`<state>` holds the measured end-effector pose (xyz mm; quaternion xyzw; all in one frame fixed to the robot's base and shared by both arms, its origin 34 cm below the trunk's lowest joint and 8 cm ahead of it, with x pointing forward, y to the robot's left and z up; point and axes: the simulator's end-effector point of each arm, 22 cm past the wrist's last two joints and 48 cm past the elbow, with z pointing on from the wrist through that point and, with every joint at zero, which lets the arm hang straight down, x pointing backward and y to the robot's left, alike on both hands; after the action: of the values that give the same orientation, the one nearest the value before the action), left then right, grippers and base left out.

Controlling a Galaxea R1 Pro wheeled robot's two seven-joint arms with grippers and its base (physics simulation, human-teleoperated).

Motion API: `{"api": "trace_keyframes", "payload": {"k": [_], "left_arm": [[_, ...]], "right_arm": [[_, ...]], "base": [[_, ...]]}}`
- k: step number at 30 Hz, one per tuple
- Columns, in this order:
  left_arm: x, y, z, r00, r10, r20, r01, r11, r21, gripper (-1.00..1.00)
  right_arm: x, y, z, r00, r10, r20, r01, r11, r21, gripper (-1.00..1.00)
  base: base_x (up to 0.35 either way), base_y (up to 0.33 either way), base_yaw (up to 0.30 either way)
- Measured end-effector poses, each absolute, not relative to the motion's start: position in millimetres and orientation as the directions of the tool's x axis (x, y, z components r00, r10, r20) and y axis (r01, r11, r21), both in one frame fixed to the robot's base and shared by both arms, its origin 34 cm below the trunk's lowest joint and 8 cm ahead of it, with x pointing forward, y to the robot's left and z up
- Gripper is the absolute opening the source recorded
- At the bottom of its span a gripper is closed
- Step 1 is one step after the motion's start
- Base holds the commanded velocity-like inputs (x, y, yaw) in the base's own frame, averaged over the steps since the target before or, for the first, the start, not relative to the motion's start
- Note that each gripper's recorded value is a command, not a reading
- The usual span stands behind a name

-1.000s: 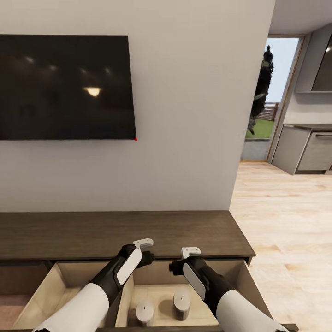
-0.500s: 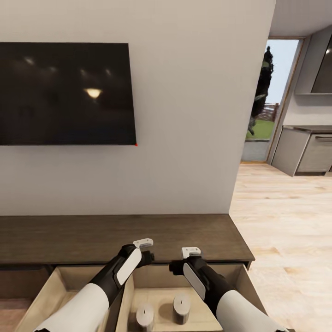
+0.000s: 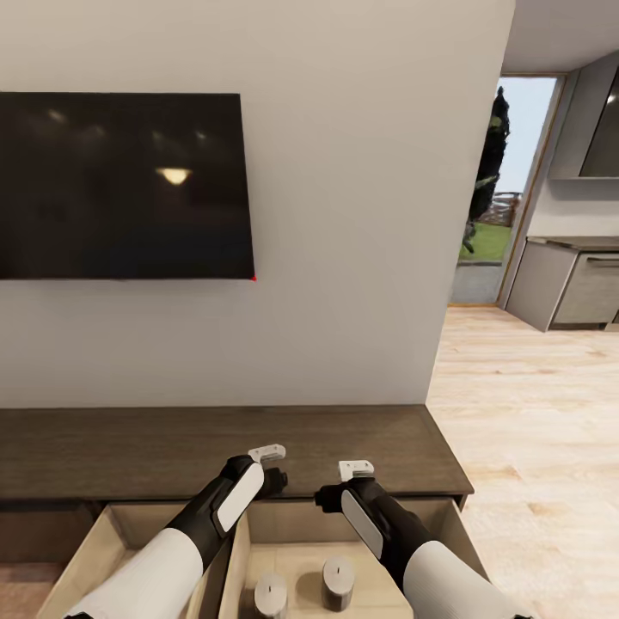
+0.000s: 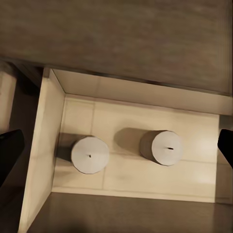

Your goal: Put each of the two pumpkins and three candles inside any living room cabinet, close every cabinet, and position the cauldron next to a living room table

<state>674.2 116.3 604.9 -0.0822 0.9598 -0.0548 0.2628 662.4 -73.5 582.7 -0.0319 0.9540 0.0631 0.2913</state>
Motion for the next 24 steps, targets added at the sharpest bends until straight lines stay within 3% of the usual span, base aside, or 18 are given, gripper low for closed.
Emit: {"api": "trace_keyframes", "payload": {"k": [24], "left_arm": [[681,150,640,-0.85,-0.188,-0.493,-0.152,0.982,-0.112,1.0]], "right_arm": [[668,-79,623,-0.831,-0.022,-0.555,-0.092,0.991,0.097,1.0]], "base": [[0.0,0.0,0.0]]}}
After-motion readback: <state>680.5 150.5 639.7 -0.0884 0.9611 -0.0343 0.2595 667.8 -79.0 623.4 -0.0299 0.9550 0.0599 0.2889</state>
